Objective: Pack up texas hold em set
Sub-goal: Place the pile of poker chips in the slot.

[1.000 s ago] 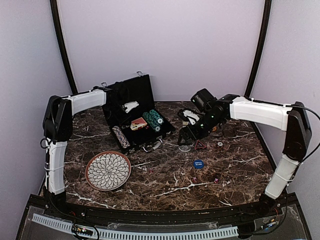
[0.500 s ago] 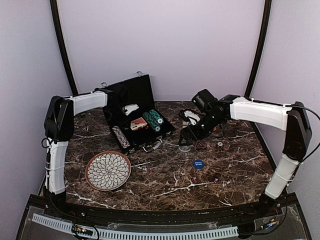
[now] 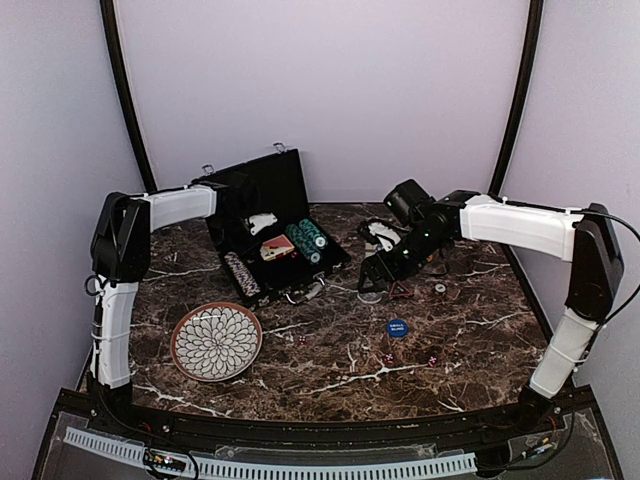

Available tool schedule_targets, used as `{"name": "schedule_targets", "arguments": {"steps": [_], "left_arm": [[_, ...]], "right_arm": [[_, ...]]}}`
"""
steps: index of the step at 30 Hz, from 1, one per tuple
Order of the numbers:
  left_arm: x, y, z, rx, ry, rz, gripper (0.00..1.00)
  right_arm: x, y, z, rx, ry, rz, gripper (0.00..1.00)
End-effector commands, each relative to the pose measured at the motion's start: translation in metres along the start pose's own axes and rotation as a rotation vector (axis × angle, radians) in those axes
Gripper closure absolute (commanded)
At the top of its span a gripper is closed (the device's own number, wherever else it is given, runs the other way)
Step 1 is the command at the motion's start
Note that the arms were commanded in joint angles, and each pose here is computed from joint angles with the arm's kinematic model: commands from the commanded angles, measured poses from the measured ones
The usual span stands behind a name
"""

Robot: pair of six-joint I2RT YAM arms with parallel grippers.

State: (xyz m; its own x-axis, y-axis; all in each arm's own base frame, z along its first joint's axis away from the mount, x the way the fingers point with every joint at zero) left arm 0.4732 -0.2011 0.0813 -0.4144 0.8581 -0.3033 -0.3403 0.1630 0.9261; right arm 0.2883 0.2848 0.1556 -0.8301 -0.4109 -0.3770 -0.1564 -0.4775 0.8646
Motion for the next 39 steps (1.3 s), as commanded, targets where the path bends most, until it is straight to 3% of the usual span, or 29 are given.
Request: {"name": "schedule_targets", "arguments": {"steps": [1,10,39], "left_arm": [[0.002,0.005,0.001,-0.005,-0.003,0.006,0.71],[0.002,0.013,0.009,-0.045,0.010,0.024,0.66],[-0.001,0.043,0.023,-0.099,0.026,-0.018,0.70]], "right_arm": [[-0.001,-0.006,-0.004,-0.009,0.002,-0.005,0.14],[-0.001,-0.006,-0.003,-0.016,0.000,0.002,0.14],[0.001,-0.012,-0.003,-0.027,-0.003,0.019,0.14]]}}
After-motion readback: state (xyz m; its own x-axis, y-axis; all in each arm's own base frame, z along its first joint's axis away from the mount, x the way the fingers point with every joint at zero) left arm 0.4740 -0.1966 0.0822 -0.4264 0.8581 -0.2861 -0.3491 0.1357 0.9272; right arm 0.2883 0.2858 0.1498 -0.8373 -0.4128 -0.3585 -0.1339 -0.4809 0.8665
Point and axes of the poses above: each gripper's point midway between its finger pads, its own y axis back along the fingers, its own z axis along the line the jaws close on, x = y × z, the point moved 3 cm from there along y, back along the fingers, and after that the axes turned 7 degrees about -y, right-handed, at the moved point
